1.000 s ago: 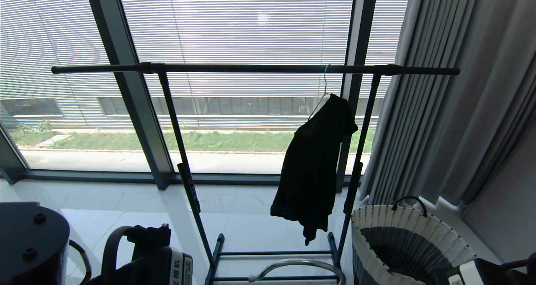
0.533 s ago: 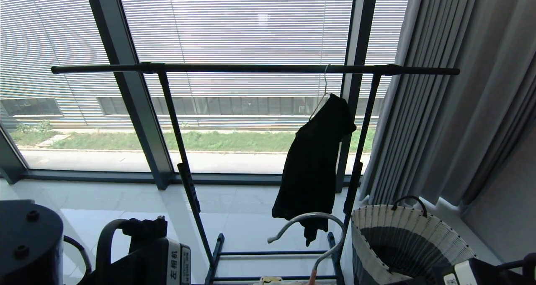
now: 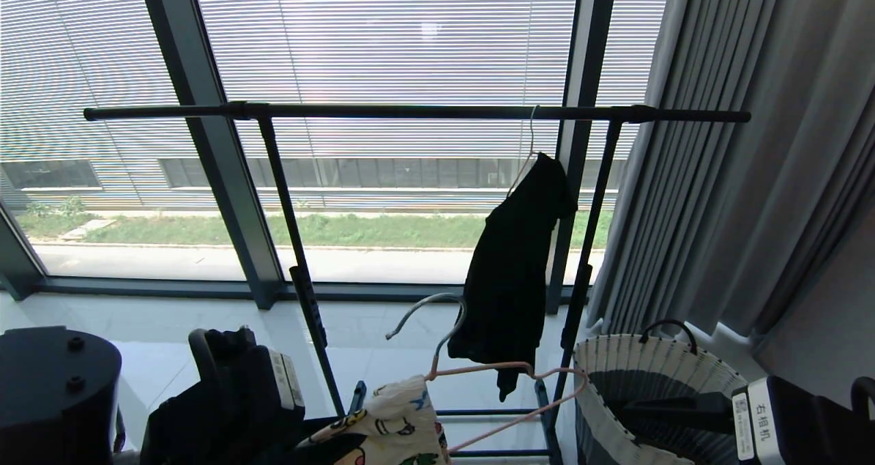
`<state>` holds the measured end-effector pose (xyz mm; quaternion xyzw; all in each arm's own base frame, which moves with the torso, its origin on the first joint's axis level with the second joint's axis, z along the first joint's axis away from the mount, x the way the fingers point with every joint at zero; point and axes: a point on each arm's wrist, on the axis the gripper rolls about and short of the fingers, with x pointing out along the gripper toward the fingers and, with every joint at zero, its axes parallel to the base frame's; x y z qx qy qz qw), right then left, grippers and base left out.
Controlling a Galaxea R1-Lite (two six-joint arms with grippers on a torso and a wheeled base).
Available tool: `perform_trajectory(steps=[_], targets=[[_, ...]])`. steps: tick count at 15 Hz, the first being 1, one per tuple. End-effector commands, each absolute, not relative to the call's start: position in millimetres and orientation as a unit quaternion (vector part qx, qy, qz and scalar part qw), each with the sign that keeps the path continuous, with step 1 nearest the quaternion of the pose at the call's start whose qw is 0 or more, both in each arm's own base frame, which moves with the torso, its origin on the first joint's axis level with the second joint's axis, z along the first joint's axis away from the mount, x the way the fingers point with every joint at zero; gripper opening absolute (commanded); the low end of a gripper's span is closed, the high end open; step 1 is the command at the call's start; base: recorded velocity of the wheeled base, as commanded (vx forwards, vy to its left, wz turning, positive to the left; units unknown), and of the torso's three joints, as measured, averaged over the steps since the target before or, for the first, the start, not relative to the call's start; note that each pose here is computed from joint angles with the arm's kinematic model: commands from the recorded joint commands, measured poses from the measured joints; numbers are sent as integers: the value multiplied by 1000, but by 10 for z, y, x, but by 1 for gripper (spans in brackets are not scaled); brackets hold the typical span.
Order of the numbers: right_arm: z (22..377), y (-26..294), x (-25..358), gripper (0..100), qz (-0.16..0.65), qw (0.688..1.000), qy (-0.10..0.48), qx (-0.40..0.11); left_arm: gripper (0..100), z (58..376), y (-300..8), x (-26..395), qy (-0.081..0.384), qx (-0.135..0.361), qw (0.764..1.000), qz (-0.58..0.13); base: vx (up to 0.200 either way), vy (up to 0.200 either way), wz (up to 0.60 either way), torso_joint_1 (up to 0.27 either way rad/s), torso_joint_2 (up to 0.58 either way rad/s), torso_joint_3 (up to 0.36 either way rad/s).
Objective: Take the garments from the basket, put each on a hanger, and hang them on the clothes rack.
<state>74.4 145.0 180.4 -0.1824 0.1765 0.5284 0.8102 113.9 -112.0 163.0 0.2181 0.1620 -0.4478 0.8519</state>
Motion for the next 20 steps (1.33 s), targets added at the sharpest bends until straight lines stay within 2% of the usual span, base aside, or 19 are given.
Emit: perform_trajectory(steps=[1, 3, 4, 6, 7, 10, 15, 17, 20], targets=[[1778, 1407, 734, 100, 526, 812, 179, -179, 0, 1687, -1059, 1242, 149, 206, 873, -416, 0, 0, 0, 0, 0, 0], [1739, 1440, 751, 100, 524, 814, 187, -169, 0, 1791, -1071, 1293, 116, 196, 885, -407, 0, 0, 0, 0, 0, 0], [1697, 1528, 795, 100, 518, 821, 199, -135, 0, 1910, -1092, 1319, 93, 190, 890, -405, 0, 0, 0, 0, 0, 0], [1683, 1758, 920, 100, 494, 842, 214, -26, 0, 2074, -1128, 1365, 66, 184, 894, -402, 0, 0, 0, 0, 0, 0], [1640, 1887, 1008, 100, 460, 861, 215, 11, 0, 2140, -1150, 1383, 55, 182, 895, -402, 0, 0, 0, 0, 0, 0], [1502, 2184, 1261, 100, 364, 903, 218, 63, 0, 2229, -1178, 1390, 39, 180, 895, -406, 0, 0, 0, 0, 0, 0], [1483, 2323, 1636, 100, 302, 925, 211, 86, 0, 2266, -1222, 1351, 30, 178, 889, -421, 0, 0, 0, 0, 0, 0], [1459, 2349, 1573, 100, 317, 921, 214, 70, 0, 2253, -1236, 1367, 33, 179, 889, -420, 0, 0, 0, 0, 0, 0], [1312, 2405, 1262, 100, 363, 901, 237, 30, 0, 2240, -1240, 1376, 37, 180, 889, -419, 0, 0, 0, 0, 0, 0]])
